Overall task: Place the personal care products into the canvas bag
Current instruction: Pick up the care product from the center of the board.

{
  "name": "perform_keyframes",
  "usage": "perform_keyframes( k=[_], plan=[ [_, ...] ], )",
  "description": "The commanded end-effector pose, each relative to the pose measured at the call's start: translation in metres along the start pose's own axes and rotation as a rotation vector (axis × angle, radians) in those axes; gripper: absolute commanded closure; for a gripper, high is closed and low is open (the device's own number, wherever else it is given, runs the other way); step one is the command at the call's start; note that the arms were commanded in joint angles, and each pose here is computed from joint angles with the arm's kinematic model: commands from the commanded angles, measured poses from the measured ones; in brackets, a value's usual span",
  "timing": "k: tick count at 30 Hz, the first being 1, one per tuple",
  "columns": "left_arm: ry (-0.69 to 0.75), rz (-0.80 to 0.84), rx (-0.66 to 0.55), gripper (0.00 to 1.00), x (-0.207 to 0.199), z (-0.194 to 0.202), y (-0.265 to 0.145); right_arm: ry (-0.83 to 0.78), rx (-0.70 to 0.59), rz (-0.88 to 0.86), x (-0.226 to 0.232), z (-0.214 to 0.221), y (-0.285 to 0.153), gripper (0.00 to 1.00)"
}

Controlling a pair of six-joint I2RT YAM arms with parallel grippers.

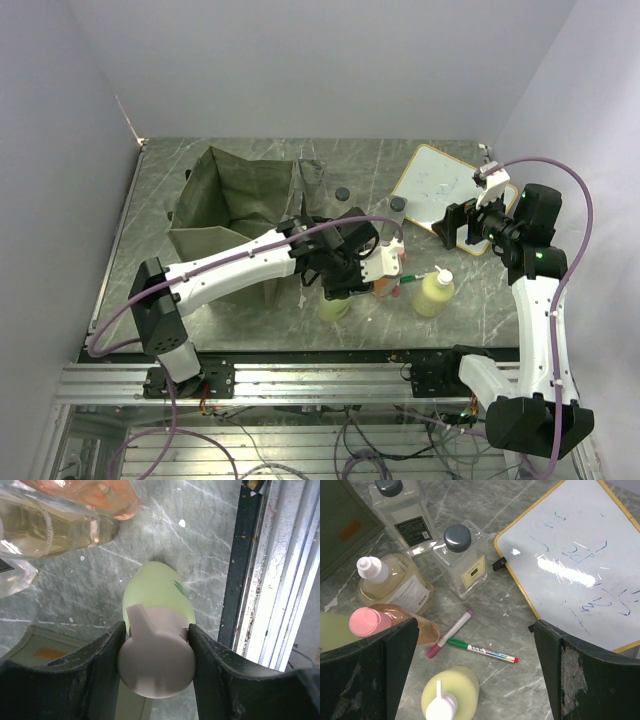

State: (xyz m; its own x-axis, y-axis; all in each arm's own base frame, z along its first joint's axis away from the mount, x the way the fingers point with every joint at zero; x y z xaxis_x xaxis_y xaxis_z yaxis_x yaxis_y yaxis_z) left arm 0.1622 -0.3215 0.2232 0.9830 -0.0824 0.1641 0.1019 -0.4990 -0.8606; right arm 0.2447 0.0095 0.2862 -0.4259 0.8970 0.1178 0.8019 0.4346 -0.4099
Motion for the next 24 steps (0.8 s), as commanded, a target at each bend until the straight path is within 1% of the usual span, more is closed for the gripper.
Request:
perform_keyframes(
  k=[1,5,10,19,24],
  plan=[
    [0.062,-0.039,-0.176,0.93,0.005,-0.023,-0.045,-0.013,-0.024,0.001,-0.001,-0.005,-0.002,0.00],
    [0.086,-0.037,-0.196,0.93,0.004,-0.022,-0.057,-0.016,-0.024,-0.004,0.000,-0.006,-0.002,0.00],
    [0.107,-0.073,-0.224,0.93,0.007,-0.024,-0.077,-0.014,-0.024,-0.020,0.001,-0.007,-0.001,0.00],
    [0.206,-0.048,-0.297,0.93,0.000,-0.031,-0.113,-0.025,-0.024,-0.032,0.000,-0.009,0.000,0.00],
    [0.232,-0.112,-0.327,0.93,0.008,-0.037,-0.144,-0.016,-0.014,-0.031,-0.003,-0.008,0.004,0.00]
  ],
)
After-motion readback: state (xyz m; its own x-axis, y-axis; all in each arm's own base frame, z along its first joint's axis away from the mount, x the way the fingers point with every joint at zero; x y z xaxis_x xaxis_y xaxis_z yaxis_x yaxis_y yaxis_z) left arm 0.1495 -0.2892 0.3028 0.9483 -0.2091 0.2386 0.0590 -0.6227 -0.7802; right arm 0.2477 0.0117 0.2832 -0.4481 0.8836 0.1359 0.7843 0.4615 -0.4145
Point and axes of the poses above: each gripper's point midway between its finger pads, its own y axis out along the fingers, its own x axis along the line the jaws close on, z = x × y, the point moved 6 cm from there along -y, back along the fingers, and after that the axes turned 8 degrees about y, right-handed, at the moved point
